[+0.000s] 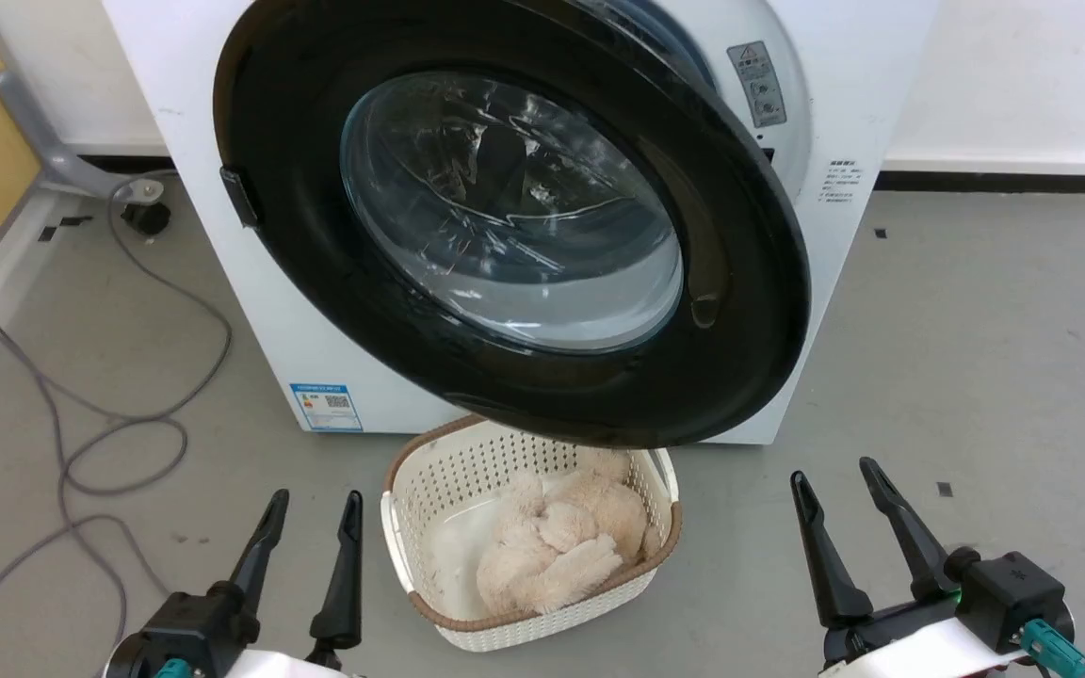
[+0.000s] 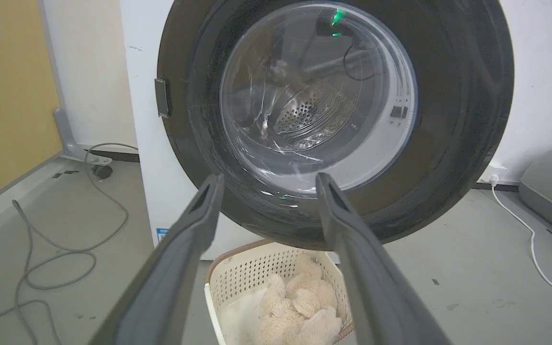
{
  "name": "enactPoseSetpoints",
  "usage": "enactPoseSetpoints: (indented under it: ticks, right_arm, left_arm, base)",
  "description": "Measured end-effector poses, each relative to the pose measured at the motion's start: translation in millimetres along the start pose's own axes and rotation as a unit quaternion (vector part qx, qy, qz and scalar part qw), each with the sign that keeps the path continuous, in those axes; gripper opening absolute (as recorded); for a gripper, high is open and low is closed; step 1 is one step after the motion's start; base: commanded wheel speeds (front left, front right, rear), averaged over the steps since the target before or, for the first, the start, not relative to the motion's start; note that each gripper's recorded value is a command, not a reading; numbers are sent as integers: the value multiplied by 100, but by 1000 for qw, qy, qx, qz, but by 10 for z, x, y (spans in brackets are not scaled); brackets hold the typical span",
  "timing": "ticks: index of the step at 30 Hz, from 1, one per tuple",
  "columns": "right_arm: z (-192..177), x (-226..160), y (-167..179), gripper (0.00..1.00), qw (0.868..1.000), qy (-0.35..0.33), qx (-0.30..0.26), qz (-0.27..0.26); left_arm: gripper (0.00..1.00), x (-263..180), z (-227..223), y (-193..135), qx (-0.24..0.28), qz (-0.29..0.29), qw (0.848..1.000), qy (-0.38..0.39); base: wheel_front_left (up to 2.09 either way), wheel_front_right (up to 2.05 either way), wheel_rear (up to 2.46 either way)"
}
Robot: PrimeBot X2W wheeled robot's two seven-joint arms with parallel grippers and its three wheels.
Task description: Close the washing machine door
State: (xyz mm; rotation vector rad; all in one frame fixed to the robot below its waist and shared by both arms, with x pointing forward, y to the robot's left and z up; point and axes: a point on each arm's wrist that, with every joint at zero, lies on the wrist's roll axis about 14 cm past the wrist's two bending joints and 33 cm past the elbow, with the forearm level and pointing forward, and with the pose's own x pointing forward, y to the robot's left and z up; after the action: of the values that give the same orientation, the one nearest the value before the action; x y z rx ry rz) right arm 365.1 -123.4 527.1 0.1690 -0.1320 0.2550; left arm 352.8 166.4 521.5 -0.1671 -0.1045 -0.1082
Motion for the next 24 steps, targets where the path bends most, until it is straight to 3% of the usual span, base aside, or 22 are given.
enactPoseSetpoints:
  ticks: [5,6,7,8,14,24]
  right_arm:
    - [-82,26,18,100,1000,12,3,4]
    - [-114,32,40,82,1000,16,4,8]
    - [-143,39,61,82,1000,21,5,12]
    - [-163,52,79,0,1000,24,4,17]
    - [-251,244,138,0,997,39,-22,65]
    - [-313,966,14,0,985,67,-70,142]
  left_arm:
    - [100,12,-54,-35,4,-3,1000,5]
    - [100,16,-64,-42,3,-3,1000,6]
    - [100,21,-73,-43,3,-3,1000,6]
    - [100,28,-82,-43,2,-3,1000,7]
    - [100,100,-145,-24,5,2,1000,13]
    - [100,284,-291,112,7,21,999,28]
  base:
    - [0,0,0]
    - [0,0,0]
    - [0,0,0]
    - [0,0,0]
    - [0,0,0]
    - [0,0,0]
